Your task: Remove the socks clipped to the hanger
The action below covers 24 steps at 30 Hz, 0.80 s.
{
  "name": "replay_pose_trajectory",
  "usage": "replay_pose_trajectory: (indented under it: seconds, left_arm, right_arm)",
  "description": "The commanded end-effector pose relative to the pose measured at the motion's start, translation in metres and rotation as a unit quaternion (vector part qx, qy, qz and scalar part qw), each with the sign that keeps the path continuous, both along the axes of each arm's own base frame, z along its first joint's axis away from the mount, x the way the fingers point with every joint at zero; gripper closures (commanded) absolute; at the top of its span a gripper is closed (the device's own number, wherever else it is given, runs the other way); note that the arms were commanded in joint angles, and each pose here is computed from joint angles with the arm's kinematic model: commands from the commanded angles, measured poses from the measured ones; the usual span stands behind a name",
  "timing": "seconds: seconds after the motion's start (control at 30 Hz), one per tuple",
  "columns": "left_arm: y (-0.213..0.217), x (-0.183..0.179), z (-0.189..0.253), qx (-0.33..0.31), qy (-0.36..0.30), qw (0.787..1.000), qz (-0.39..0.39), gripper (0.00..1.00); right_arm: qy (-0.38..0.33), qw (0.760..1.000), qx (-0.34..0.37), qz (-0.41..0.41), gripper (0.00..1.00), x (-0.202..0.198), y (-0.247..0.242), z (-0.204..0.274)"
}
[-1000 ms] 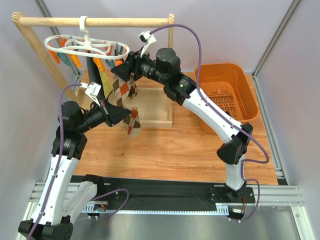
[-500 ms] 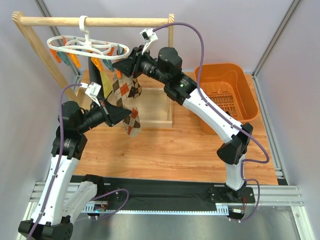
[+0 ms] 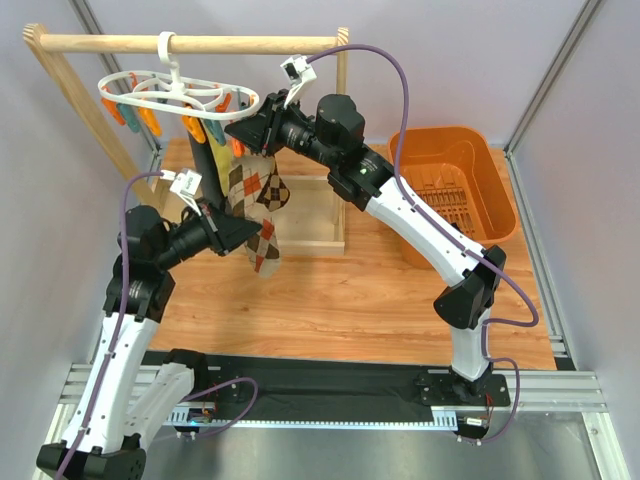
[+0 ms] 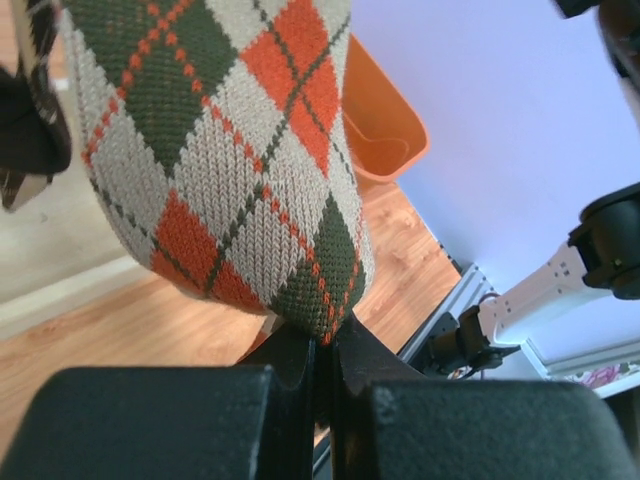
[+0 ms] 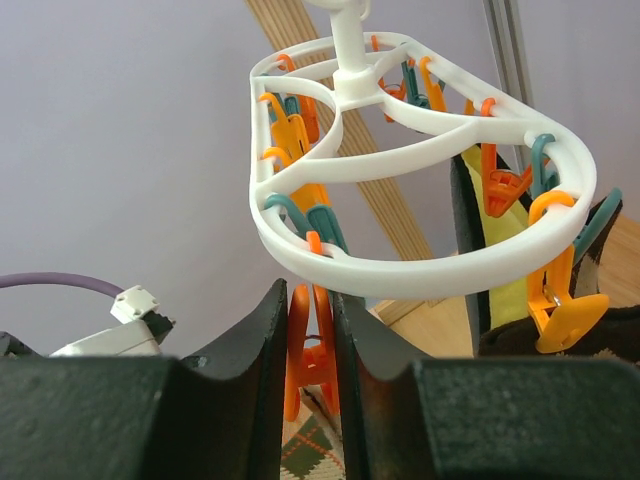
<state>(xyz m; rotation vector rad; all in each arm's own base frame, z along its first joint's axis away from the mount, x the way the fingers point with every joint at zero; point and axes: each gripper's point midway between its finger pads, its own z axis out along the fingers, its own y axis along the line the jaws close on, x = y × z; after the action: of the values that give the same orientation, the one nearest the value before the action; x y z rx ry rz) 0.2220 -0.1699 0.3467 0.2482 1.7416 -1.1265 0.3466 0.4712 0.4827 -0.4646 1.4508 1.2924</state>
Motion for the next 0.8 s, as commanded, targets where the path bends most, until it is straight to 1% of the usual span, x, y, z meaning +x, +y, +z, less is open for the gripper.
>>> replay_pose_trajectory:
  seconds: [0.0, 0.17, 0.27, 0.33, 0.4, 0.43, 0.5, 0.53, 0.57, 0.6, 0.63, 0.67, 0.7, 0.73, 0.77]
  left_arm:
    - [0.006, 0.005, -0.028, 0.011, 0.051, 0.998, 0.029, 1.0]
    - [0.012, 0.012, -0.067, 0.014, 0.124, 0.99, 0.065, 1.0]
    - [0.013, 0.012, -0.07, 0.012, 0.138, 0.988, 0.068, 1.0]
    - [0.01, 0.01, -0.063, 0.008, 0.133, 0.989, 0.058, 1.0]
    - [0.009, 0.006, -0.047, 0.005, 0.118, 0.992, 0.052, 1.0]
    - [0.009, 0.004, -0.037, 0.005, 0.109, 0.993, 0.05, 1.0]
    - [0.01, 0.0, -0.03, 0.008, 0.103, 0.993, 0.049, 1.0]
    - [0.011, -0.002, -0.026, 0.01, 0.101, 0.994, 0.049, 1.0]
    - [0.011, -0.003, -0.026, 0.011, 0.104, 0.993, 0.051, 1.0]
    - [0.012, -0.004, -0.025, 0.011, 0.106, 0.993, 0.052, 1.0]
    - [0.012, -0.006, -0.025, 0.012, 0.111, 0.992, 0.051, 1.0]
    - [0.011, -0.008, -0.023, 0.012, 0.113, 0.992, 0.048, 1.0]
    - [0.011, -0.01, -0.022, 0.012, 0.113, 0.992, 0.046, 1.0]
    - [0.009, -0.013, -0.019, 0.011, 0.111, 0.993, 0.036, 1.0]
    - [0.008, -0.015, -0.016, 0.01, 0.107, 0.994, 0.031, 1.0]
  right_arm:
    - [-0.017, 1.0, 0.018, 0.006, 0.95, -0.004, -0.001, 0.016]
    - [-0.011, 1.0, 0.017, 0.004, 0.95, -0.002, -0.001, 0.014]
    - [-0.007, 1.0, 0.016, 0.008, 0.93, -0.003, -0.001, 0.012]
    - [-0.004, 1.0, 0.007, 0.009, 0.84, -0.005, -0.001, 0.009]
    - [0.001, 1.0, -0.005, 0.008, 0.7, -0.006, -0.004, 0.0]
    - [-0.006, 1.0, -0.003, 0.005, 0.57, -0.011, -0.01, 0.007]
    - [-0.012, 1.0, -0.004, 0.001, 0.48, -0.014, -0.018, 0.008]
    - [-0.007, 1.0, -0.016, 0.001, 0.41, -0.014, -0.019, -0.005]
    - [-0.014, 1.0, -0.011, -0.002, 0.38, -0.021, -0.03, 0.005]
    - [-0.01, 1.0, -0.016, -0.004, 0.34, -0.024, -0.034, 0.003]
    - [0.005, 0.999, -0.034, -0.005, 0.25, -0.025, -0.037, -0.012]
    - [-0.003, 0.999, -0.034, -0.006, 0.22, -0.035, -0.048, -0.005]
    - [0.0, 0.999, -0.043, -0.006, 0.2, -0.038, -0.052, -0.01]
    - [0.015, 0.997, -0.069, 0.008, 0.18, -0.045, -0.053, -0.035]
    - [0.001, 0.996, -0.086, 0.017, 0.17, -0.051, -0.057, -0.043]
